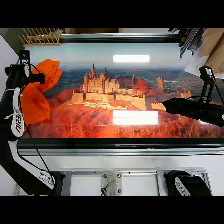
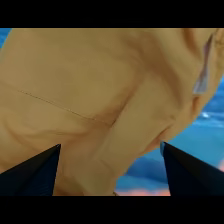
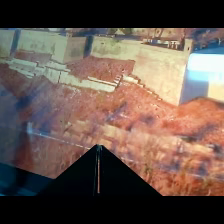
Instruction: Fold the clothes and pants, and hang the long-sleeved shirts on hangers.
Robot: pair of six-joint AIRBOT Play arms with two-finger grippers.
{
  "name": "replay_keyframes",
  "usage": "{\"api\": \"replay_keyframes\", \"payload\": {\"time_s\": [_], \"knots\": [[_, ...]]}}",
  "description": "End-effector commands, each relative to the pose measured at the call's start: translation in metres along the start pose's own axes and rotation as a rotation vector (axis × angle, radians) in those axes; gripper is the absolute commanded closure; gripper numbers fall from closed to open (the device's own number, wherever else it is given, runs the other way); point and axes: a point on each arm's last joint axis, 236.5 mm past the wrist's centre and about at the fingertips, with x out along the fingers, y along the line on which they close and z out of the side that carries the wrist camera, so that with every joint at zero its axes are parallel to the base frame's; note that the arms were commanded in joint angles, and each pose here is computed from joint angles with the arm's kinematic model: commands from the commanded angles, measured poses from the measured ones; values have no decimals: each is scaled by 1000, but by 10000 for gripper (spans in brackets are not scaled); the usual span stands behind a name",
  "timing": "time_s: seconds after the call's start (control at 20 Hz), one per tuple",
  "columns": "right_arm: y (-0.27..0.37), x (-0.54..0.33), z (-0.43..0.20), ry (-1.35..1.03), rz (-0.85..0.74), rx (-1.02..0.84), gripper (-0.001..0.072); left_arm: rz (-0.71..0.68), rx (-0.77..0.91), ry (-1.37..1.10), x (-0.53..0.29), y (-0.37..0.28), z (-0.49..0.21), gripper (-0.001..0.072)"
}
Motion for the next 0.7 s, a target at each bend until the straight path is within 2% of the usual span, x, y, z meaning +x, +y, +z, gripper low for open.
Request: {"api": "replay_keyframes", "payload": {"time_s": [0.0, 0.15, 0.2, 0.25, 0.35, 0.5, 0.65], "knots": [[0, 0, 0, 1, 0, 0, 705, 6, 6, 73, 47, -1, -27, 6], [0, 0, 0, 1, 0, 0, 705, -2, 15, 82, 56, -8, -32, 9], [0, 0, 0, 1, 0, 0, 705, -2, 14, 81, 56, -8, -32, 61], [0, 0, 0, 1, 0, 0, 705, -1, 13, 83, 54, -7, -32, 238], [0, 0, 0, 1, 0, 0, 706, 4, 0, 103, 43, -3, -33, 689], [0, 0, 0, 1, 1, 1, 705, 4, -15, 9, -8, -1, 5, 693], [14, 0, 2, -9, 59, 34, 705, -23, 4, -255, -127, -19, 81, 693]]}}
